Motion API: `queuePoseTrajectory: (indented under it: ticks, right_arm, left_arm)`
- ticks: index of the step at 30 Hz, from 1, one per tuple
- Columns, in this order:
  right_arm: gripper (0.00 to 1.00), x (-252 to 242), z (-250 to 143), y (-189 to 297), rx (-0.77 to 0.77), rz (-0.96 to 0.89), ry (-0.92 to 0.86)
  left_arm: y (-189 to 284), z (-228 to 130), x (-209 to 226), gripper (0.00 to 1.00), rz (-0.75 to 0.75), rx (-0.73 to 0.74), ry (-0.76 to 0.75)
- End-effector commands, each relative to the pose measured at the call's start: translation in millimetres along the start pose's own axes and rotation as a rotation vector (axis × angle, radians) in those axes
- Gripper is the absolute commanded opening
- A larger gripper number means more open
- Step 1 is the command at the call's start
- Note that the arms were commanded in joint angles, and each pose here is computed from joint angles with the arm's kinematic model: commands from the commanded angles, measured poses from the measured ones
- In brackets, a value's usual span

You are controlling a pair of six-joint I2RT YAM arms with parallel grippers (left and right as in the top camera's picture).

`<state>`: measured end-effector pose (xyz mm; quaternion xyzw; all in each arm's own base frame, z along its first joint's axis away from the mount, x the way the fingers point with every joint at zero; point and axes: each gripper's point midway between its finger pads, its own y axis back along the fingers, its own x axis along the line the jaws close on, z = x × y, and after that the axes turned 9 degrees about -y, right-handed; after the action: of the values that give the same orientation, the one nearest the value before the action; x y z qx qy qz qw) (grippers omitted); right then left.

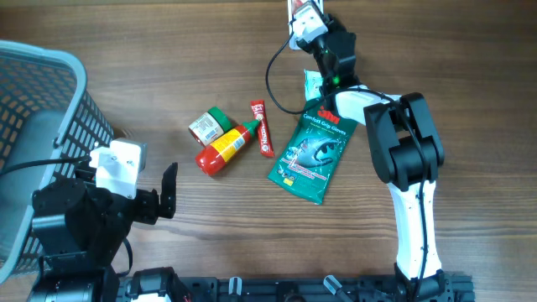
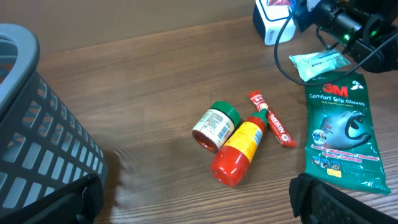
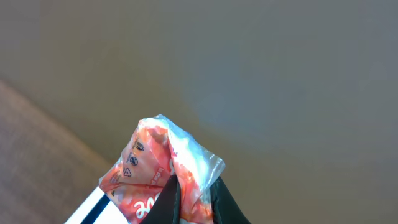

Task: Scan the item barcode
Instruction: 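Hold the Kleenex pack under the scanner window with the right gripper, then move the right gripper down to the light-green wipes pack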

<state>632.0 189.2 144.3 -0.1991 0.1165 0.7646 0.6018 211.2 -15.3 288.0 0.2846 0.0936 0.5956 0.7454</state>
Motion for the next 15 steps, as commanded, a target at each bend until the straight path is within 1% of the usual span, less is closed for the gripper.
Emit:
queuePoseTrajectory:
  ticks: [1, 2, 3, 4, 5, 6, 7, 8, 9, 10, 11, 13, 14, 15]
  right_arm:
    - [0.04, -22, 13, -1, -0.046, -0.11, -0.036]
    - [0.04, -58, 29, 7, -0.084, -0.295, -0.137]
    - [0.04, -69, 37, 10, -0.096, -0.335, -0.197]
    - [0.04, -75, 52, 12, -0.094, -0.301, -0.311]
    - [0.04, -68, 61, 10, -0.05, -0.19, -0.379]
    - [0.04, -59, 67, 11, 0.009, -0.075, -0.436]
    - [0.04, -58, 72, 16, 0.07, -0.003, -0.498]
    - [0.04, -67, 75, 25, 0.142, 0.021, -0.531]
    - [0.04, -75, 76, 32, 0.188, 0.02, -0.533]
    - [0.04, -94, 76, 50, 0.282, 0.009, -0.545]
    - [0.04, -111, 78, 67, 0.344, -0.011, -0.576]
    - [0.04, -157, 75, 113, 0.477, -0.091, -0.702]
    - [0.04, -170, 71, 129, 0.519, -0.107, -0.754]
    - [0.04, -188, 61, 156, 0.592, -0.108, -0.849]
  left_arm:
    - [0, 0, 1, 1.0, 0.004, -0.003, -0.014]
    - [0, 0, 1, 1.0, 0.004, -0.003, -0.014]
    - [0, 0, 1, 1.0, 0.004, -0.003, -0.014]
    - [0, 0, 1, 1.0, 0.004, -0.003, -0.014]
    - [0, 0, 1, 1.0, 0.004, -0.003, -0.014]
    - [0, 0, 1, 1.0, 0.004, -0.003, -0.014]
    - [0, 0, 1, 1.0, 0.004, -0.003, -0.014]
    - [0, 0, 1, 1.0, 0.004, -0.003, -0.014]
    - [0, 0, 1, 1.0, 0.004, -0.003, -0.014]
    - [0, 0, 1, 1.0, 0.004, -0.003, -0.014]
    - [0, 0, 1, 1.0, 0.004, -0.003, -0.014]
    - [0, 0, 1, 1.0, 0.004, -0.003, -0.014]
    - [0, 0, 1, 1.0, 0.004, -0.003, -0.014]
    - [0, 0, 1, 1.0, 0.004, -0.003, -0.014]
